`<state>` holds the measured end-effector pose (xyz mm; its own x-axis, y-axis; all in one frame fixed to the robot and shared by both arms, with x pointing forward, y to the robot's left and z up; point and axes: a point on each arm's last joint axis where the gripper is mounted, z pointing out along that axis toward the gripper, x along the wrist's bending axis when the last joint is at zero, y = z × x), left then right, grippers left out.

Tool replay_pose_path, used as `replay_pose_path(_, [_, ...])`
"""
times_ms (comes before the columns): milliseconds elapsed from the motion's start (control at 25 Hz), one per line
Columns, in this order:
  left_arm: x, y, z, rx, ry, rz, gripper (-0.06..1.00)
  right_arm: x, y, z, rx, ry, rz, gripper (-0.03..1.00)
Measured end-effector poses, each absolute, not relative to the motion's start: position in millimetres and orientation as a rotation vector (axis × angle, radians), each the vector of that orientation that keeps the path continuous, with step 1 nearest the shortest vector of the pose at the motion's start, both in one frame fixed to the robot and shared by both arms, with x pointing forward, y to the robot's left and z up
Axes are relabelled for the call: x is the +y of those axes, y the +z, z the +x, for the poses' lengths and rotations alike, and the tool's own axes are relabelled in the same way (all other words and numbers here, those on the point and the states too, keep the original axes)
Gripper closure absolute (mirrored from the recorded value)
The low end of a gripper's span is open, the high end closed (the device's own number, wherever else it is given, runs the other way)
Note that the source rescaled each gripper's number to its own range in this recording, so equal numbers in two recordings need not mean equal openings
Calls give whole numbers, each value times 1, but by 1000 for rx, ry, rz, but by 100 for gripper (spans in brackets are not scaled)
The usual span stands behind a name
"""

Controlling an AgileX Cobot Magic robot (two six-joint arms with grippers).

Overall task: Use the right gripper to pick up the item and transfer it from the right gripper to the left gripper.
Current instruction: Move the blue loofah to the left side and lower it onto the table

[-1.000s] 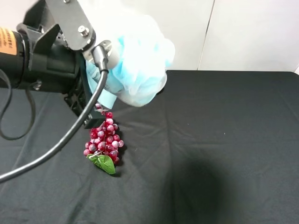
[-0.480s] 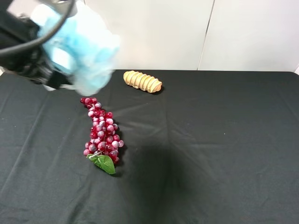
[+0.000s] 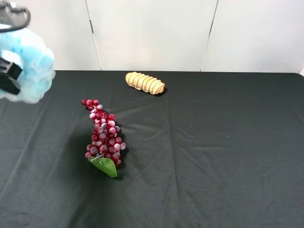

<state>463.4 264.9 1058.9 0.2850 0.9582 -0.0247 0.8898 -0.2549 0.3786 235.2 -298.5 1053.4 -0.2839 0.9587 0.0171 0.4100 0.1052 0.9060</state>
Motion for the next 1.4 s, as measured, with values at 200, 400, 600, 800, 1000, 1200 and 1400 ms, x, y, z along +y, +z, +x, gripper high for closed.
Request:
replay_pose_path(200, [270, 1027, 479, 1806, 132, 2319, 94, -299, 1053, 235, 1773, 1145, 1339, -3])
replay_pose_path(400, [270, 993, 491, 1883, -43, 2420, 94, -299, 1053, 235, 1773, 1145, 1339, -3])
replay_pose_path(600, [271, 962, 499, 1938, -174, 2510, 94, -299, 1053, 235, 1773, 1145, 1339, -3])
replay_pose_path(800, [271, 945, 503, 1964, -251, 2541, 94, -299, 1053, 235, 1773, 1145, 1339, -3])
replay_pose_path(1000, [271, 945, 503, 1964, -251, 2541, 83, -299, 1053, 235, 1772, 1146, 1339, -3])
replay_pose_path(1200, [271, 945, 503, 2029, -248, 2495, 13, -299, 1053, 235, 1772, 1146, 1339, -3])
replay_pose_path(1400, [271, 948, 502, 2052, -272, 2491, -4, -299, 1053, 235, 1772, 1146, 1339, -3])
